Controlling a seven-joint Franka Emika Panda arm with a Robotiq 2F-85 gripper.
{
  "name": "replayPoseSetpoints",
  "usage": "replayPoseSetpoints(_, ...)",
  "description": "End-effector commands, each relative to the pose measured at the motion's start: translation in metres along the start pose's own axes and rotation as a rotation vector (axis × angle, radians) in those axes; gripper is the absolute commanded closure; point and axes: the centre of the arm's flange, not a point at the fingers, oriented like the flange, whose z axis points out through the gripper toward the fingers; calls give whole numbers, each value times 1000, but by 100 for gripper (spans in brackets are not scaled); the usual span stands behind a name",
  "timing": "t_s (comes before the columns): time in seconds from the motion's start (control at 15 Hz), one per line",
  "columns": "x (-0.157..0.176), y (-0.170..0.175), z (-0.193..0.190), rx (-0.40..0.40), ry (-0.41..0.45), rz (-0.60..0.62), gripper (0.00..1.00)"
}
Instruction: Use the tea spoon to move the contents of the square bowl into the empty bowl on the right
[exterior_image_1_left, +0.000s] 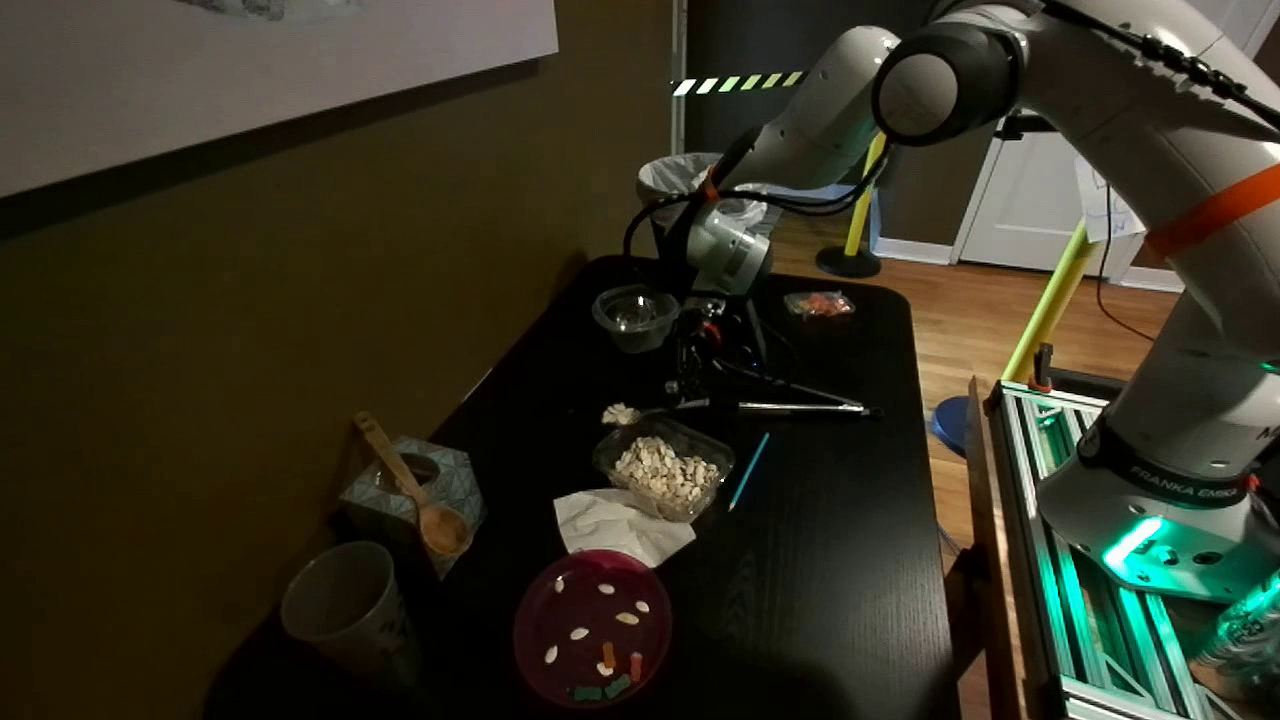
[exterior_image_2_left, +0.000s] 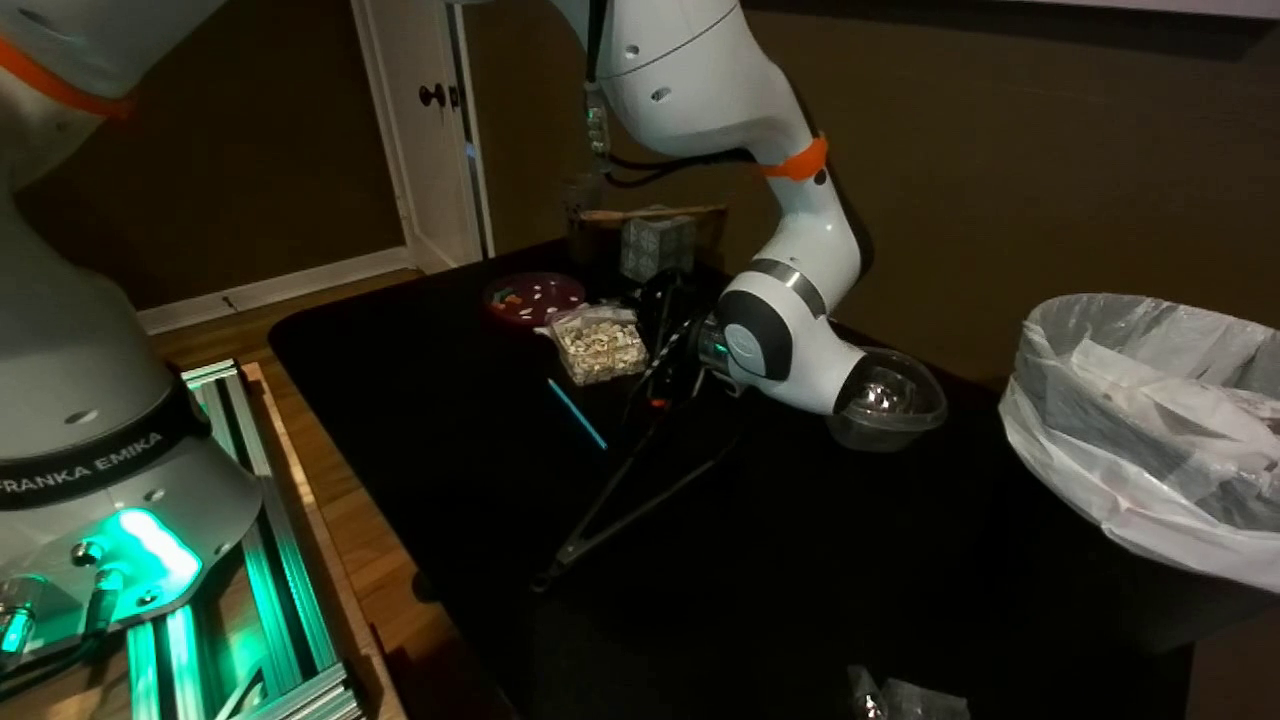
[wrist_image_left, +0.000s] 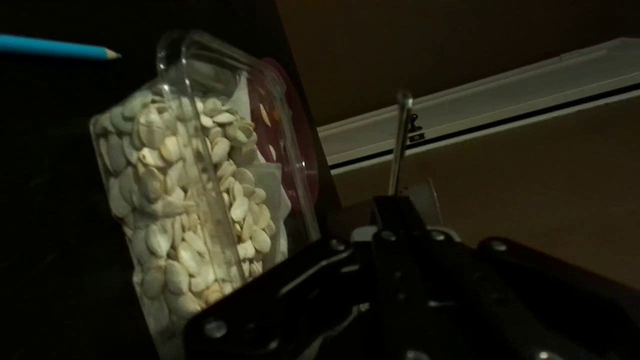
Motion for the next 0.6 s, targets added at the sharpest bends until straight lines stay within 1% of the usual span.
replayPoseSetpoints(0.0,-8,-25,-24,19,132,-15,99)
replayPoseSetpoints(0.27,-9,-42,-62,59,282,-43,99)
replayPoseSetpoints(0.53,-14,-45,-92,105,424,-39,99)
